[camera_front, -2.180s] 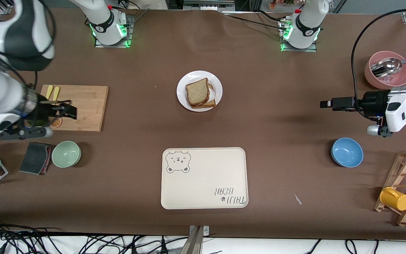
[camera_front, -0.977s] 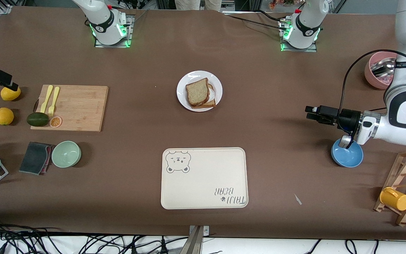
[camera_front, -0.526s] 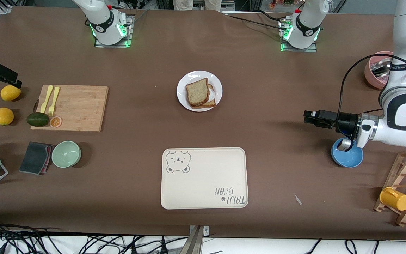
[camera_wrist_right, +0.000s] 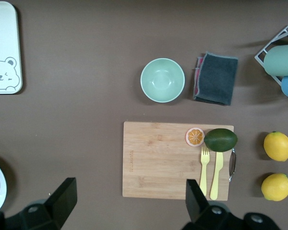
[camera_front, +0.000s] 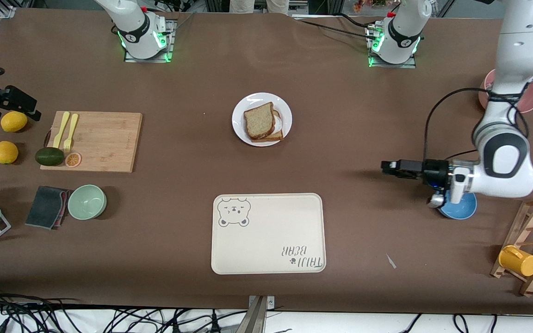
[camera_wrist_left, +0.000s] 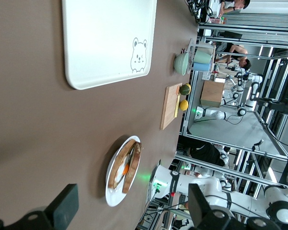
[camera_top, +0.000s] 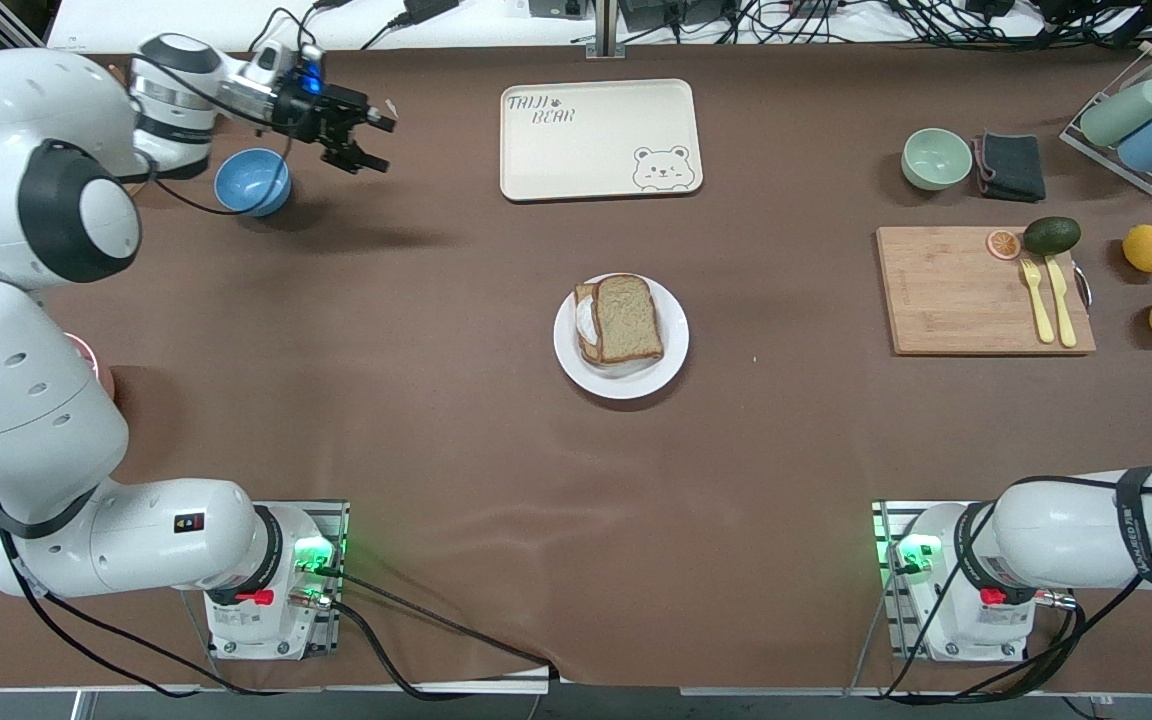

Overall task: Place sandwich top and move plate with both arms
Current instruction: 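Move the left gripper from the blue bowl toward the plate rim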

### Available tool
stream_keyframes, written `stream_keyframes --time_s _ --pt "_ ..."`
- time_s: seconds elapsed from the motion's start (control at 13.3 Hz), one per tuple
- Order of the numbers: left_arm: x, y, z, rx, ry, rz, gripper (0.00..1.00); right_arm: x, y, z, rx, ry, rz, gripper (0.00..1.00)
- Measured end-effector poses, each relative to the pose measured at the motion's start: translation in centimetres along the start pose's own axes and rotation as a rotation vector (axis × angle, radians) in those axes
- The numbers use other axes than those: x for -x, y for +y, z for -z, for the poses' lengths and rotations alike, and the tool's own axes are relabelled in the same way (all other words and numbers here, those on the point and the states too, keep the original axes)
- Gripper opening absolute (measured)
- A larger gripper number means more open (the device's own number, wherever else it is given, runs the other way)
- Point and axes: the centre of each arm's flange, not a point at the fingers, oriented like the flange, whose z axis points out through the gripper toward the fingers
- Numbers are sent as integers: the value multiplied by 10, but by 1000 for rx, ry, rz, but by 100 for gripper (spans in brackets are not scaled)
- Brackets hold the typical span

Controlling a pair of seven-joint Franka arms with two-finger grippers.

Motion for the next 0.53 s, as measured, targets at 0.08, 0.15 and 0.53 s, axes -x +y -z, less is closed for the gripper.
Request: stream_keyframes --time_s 0.08,0.15,0.53 --pt "-3 -2 -12 -12 -5 2 100 0 -4 0 -3 1 6 100" --pt "-3 -5 -22 -28 -8 -3 100 0 -9 1 -5 2 9 100" --pt "19 -41 -61 -47 6 8 100 -1 -32 1 -6 1 -42 100"
